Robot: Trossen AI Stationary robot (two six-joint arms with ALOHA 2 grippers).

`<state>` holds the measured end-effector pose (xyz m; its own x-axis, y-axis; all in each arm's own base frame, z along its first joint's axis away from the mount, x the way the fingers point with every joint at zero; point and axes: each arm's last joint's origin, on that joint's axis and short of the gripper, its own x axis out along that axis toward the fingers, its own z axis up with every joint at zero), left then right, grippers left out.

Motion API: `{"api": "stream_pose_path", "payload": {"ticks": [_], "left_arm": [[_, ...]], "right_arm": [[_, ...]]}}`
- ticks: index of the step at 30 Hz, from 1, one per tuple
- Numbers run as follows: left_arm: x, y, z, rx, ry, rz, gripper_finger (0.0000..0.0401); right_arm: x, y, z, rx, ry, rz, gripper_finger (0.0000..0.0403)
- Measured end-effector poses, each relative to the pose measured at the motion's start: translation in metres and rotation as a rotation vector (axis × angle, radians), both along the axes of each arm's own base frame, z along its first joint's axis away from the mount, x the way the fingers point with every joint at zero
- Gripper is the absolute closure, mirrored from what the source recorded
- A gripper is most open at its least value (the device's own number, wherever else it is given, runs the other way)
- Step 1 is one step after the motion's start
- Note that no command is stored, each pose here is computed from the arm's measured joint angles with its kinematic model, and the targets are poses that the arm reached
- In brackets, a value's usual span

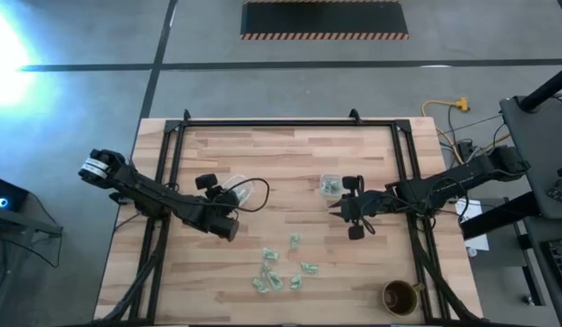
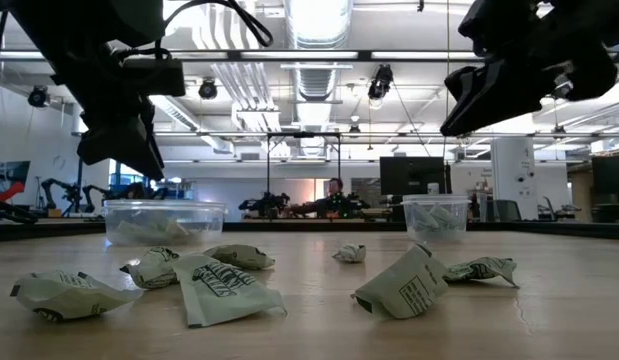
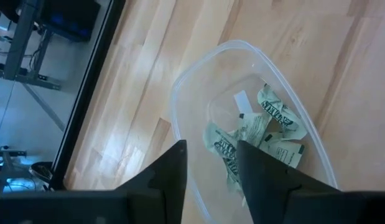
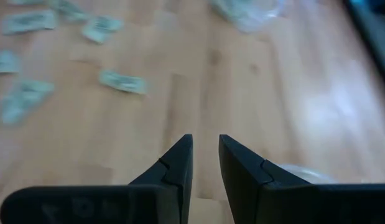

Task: Pick and place Stevia / Truvia into bins
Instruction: Put the light green stevia packet into the right transparent container

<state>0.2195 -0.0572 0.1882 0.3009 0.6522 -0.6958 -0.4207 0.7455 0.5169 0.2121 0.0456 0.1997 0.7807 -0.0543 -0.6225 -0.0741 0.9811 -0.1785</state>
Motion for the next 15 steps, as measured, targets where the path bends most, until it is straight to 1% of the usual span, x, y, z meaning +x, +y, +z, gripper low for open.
{"api": "stream_pose_path", "payload": {"ticks": [2, 5, 9, 12, 15], "left_arm": [[0.000, 0.000, 0.000, 0.000, 0.001, -0.002, 0.0273], [0.000, 0.000, 0.000, 0.001, 0.002, -0.003, 0.0271], [0.000, 0.000, 0.000, 0.000, 0.000, -0.003, 0.0270], [0.000, 0.000, 0.000, 0.000, 0.000, -0.003, 0.0270], [0.000, 0.000, 0.000, 0.000, 0.000, -0.003, 0.0270]], "right_arm": [[0.001, 0.003, 0.000, 0.052, -0.010, 0.067, 0.0335], [0.004, 0.008, -0.001, 0.108, -0.061, 0.203, 0.0335], [0.013, 0.014, -0.009, 0.122, -0.137, 0.368, 0.0335], [0.021, 0.017, -0.016, 0.107, -0.157, 0.412, 0.0335], [0.029, 0.019, -0.027, 0.110, -0.117, 0.410, 0.0335]]}}
